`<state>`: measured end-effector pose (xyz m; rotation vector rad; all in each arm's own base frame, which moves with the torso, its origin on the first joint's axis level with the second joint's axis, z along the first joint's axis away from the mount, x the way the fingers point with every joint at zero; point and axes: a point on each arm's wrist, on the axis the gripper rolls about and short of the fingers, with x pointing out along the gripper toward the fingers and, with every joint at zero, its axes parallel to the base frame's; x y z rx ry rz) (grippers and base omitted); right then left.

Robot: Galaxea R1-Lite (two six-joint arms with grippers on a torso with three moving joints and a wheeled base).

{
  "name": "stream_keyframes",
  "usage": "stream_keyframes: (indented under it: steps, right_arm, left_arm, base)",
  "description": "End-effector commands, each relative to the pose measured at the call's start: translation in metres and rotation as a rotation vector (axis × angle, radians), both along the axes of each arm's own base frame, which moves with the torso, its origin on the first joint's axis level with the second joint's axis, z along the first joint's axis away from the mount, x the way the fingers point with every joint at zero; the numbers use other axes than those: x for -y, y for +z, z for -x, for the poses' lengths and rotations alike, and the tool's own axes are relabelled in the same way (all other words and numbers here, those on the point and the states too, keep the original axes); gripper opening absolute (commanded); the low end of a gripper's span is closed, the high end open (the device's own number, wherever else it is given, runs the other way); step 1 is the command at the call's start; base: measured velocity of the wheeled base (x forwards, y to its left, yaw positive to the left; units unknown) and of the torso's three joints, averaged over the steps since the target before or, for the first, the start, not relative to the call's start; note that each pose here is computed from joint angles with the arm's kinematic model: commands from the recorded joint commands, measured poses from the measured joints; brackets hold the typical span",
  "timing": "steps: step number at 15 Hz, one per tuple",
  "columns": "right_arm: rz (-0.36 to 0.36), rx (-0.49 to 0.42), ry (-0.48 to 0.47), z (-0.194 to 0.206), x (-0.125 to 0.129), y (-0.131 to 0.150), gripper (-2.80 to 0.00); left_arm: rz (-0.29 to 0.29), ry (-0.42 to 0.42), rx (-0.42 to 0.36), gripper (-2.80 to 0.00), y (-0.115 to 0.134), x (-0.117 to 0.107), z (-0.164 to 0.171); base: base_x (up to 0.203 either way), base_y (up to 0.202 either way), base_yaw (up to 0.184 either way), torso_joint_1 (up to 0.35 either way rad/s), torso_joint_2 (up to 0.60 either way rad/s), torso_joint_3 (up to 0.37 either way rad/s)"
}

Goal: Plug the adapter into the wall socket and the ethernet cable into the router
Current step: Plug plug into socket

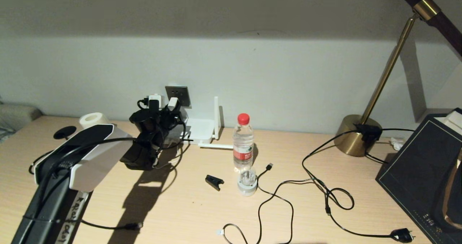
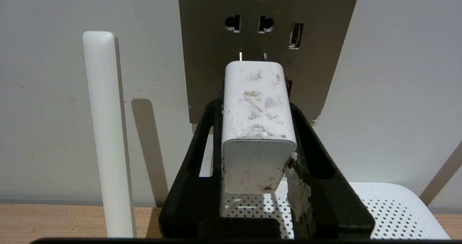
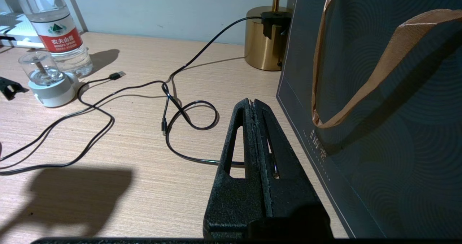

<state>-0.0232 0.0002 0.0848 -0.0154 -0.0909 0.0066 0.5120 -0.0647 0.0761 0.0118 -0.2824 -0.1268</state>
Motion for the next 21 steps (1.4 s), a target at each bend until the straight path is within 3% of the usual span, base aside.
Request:
stream_keyframes:
  steps: [1,21]
  right_arm:
    - [0.000,-0.036,-0.001,-0.0029,0.0000,-0.0097,-2.80]
    - [0.000,-0.036,0.000,-0.0029,0.0000,-0.0097,-2.80]
  left_arm:
    - [0.001,0.000,0.012,-2.80,0.0036,0.0001,0.0003]
    - [0.002,0.001,0.021,-2.80,0.0104,-0.0002,-0.0038]
  base:
    - [0.000,0.000,0.000,0.000,0.00,0.000]
    - [0.000,0.000,0.000,0.000,0.00,0.000]
